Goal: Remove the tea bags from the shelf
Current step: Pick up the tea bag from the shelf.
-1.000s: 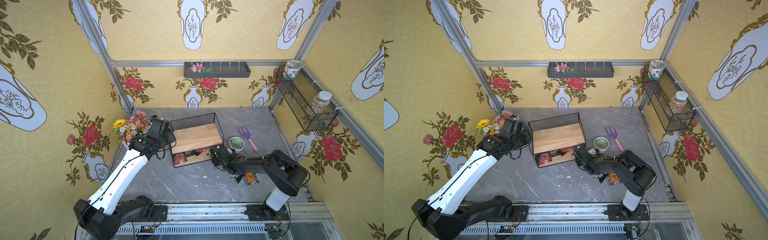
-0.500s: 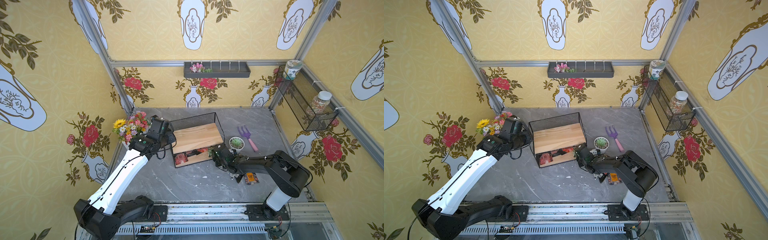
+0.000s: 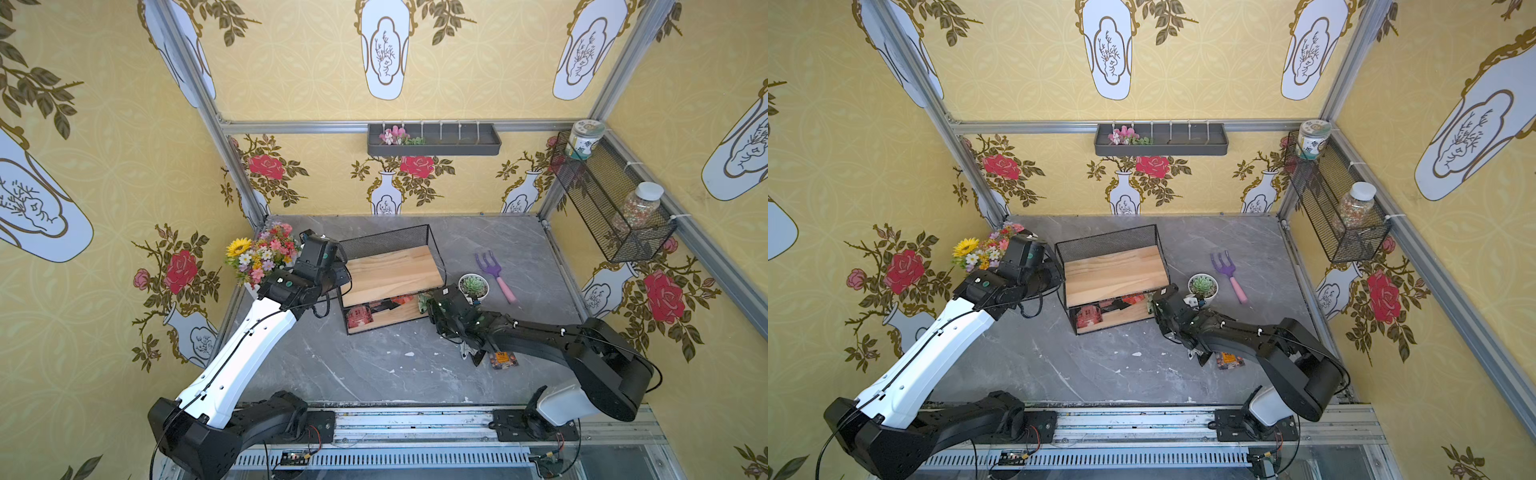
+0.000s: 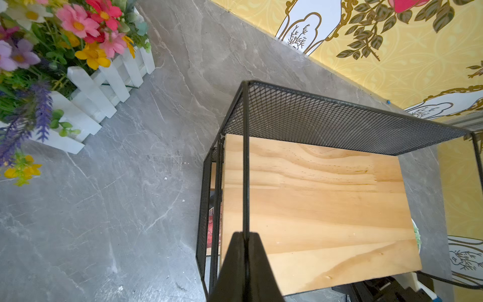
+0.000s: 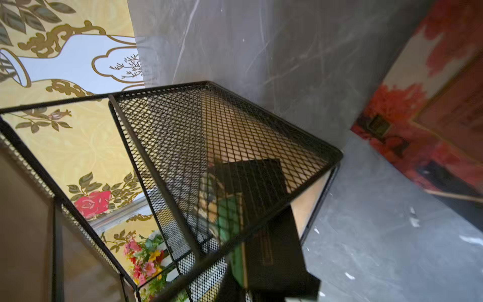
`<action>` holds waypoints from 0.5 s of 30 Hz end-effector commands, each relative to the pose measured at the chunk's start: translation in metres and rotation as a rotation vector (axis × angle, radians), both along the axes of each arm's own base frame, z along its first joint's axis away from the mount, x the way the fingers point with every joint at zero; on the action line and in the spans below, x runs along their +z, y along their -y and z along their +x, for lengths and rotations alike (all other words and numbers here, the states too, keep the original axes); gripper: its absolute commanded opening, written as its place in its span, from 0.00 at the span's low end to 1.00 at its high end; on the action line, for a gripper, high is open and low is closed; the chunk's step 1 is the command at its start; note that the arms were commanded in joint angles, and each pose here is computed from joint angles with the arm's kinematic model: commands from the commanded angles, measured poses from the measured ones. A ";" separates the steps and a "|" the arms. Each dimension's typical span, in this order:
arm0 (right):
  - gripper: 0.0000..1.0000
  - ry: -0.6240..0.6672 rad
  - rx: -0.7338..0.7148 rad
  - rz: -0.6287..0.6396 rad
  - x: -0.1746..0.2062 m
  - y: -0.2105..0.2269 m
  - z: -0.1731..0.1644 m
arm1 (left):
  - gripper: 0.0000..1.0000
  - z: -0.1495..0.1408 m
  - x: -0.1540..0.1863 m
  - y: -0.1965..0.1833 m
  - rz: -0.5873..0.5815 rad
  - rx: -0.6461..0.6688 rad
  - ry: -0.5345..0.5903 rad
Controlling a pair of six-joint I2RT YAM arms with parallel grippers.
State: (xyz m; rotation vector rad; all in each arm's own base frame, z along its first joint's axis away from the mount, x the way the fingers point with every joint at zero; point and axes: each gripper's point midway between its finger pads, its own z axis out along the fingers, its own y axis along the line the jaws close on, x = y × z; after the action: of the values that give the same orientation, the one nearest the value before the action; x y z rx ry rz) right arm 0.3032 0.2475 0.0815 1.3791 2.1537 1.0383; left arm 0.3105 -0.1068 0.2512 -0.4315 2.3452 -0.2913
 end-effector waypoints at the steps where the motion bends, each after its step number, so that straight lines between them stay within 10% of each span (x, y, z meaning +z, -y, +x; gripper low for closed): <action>1: 0.00 -0.029 0.139 -0.040 -0.001 -0.005 -0.020 | 0.00 0.014 0.015 0.003 -0.017 0.011 0.081; 15: 0.00 -0.298 0.505 -0.348 -0.016 0.067 -0.138 | 0.00 0.020 0.017 0.005 -0.010 0.005 0.084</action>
State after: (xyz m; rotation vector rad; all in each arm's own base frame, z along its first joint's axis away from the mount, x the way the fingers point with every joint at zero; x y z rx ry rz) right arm 0.1980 0.2040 0.0861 0.9390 2.6748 0.7567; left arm 0.3164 -0.1085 0.2517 -0.4205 2.3443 -0.2801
